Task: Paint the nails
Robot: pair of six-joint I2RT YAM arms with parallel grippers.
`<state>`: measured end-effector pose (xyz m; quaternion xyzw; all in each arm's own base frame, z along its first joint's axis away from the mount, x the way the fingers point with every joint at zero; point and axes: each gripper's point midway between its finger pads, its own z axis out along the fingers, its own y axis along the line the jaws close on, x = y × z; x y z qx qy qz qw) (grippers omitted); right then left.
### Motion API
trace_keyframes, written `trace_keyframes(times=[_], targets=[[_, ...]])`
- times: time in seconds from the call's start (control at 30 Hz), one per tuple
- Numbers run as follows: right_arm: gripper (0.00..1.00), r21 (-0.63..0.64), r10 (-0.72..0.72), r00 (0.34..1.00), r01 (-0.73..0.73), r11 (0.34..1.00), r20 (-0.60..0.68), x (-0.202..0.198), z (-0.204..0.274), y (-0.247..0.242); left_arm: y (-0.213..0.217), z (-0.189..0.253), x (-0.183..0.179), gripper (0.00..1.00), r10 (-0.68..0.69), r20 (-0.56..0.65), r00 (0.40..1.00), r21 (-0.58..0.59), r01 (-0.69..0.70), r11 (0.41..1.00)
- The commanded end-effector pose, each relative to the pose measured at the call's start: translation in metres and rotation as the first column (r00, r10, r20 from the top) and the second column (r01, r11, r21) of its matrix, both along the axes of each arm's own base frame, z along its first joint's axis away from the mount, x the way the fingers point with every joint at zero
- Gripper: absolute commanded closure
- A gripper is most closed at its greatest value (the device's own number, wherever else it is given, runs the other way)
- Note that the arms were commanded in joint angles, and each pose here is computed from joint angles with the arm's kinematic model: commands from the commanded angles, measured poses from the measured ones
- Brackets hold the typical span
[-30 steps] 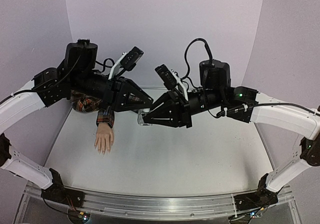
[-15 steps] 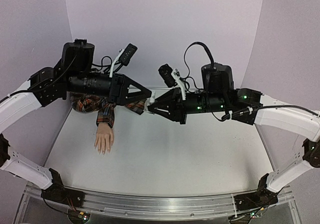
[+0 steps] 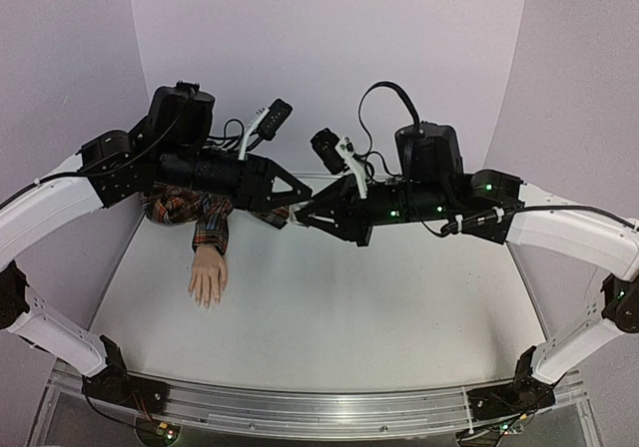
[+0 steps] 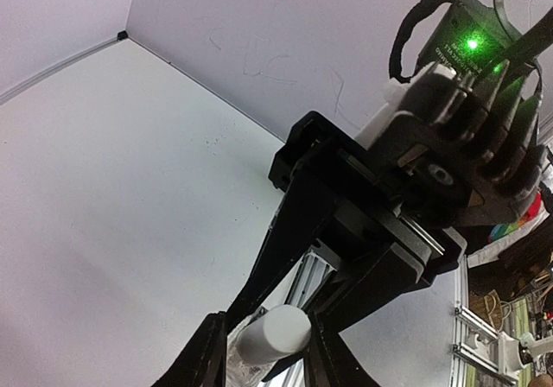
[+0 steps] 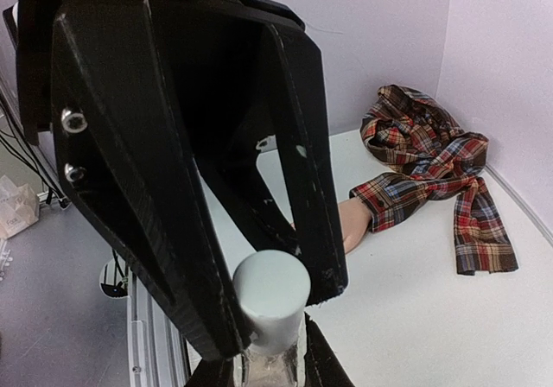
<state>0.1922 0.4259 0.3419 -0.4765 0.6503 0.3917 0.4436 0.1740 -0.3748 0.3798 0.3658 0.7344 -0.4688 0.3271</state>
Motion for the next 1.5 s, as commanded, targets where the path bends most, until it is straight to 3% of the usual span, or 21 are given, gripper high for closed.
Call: trace_keyframes(times=[0.0, 0.13, 0.3, 0.37, 0.43, 0.5, 0.53, 0.6, 0.7, 0.87, 1.2, 1.47], targets=[[1.00, 0.022, -0.013, 0.998, 0.011, 1.000, 0.054, 0.004, 0.021, 0.005, 0.002, 0.019, 0.002, 0.71, 0.011, 0.041, 0.999, -0.029, -0.010, 1.000], [1.00, 0.015, -0.013, 0.998, 0.012, 1.000, 0.057, 0.005, 0.020, 0.008, 0.002, 0.016, 0.003, 0.77, 0.015, 0.035, 0.999, -0.008, -0.014, 1.000], [1.00, -0.007, -0.034, 0.997, 0.034, 0.999, 0.070, 0.009, 0.015, 0.010, 0.005, 0.014, 0.007, 0.98, 0.041, 0.041, 0.998, 0.009, -0.042, 0.999], [0.98, -0.023, -0.058, 0.996, 0.060, 0.998, 0.067, 0.012, 0.008, 0.008, 0.007, 0.009, 0.012, 1.00, 0.069, 0.053, 0.996, 0.022, -0.071, 0.997], [0.76, -0.039, -0.105, 0.992, 0.108, 0.993, 0.072, 0.018, 0.002, 0.001, 0.012, 0.005, 0.019, 1.00, 0.114, 0.077, 0.991, 0.029, -0.116, 0.993], [0.44, -0.064, -0.156, 0.985, 0.161, 0.985, 0.077, 0.023, -0.009, -0.010, 0.017, -0.004, 0.027, 1.00, 0.160, 0.115, 0.980, 0.028, -0.164, 0.986], [0.33, -0.070, -0.184, 0.979, 0.190, 0.979, 0.083, 0.026, -0.012, -0.017, 0.020, -0.008, 0.032, 1.00, 0.190, 0.139, 0.972, 0.023, -0.195, 0.981], [0.21, -0.089, -0.235, 0.968, 0.243, 0.966, 0.089, 0.030, -0.021, -0.030, 0.027, -0.020, 0.046, 1.00, 0.263, 0.190, 0.946, 0.022, -0.272, 0.962], [0.12, -0.121, -0.328, 0.940, 0.338, 0.933, 0.092, 0.040, -0.040, -0.058, 0.032, -0.043, 0.066, 1.00, 0.349, 0.267, 0.898, 0.010, -0.365, 0.931], [0.02, -0.130, -0.485, 0.873, 0.488, 0.863, 0.056, 0.055, -0.060, -0.114, 0.037, -0.102, 0.097, 1.00, 0.459, 0.351, 0.816, 0.015, -0.495, 0.869], [0.02, -0.028, -0.724, 0.688, 0.726, 0.687, 0.055, 0.064, -0.051, -0.204, 0.038, -0.219, 0.145, 1.00, 0.630, 0.359, 0.689, 0.058, -0.690, 0.721], [0.02, 0.001, -0.743, 0.668, 0.744, 0.669, 0.050, 0.060, -0.048, -0.219, 0.039, -0.269, 0.157, 1.00, 0.675, 0.367, 0.641, 0.068, -0.742, 0.667]])
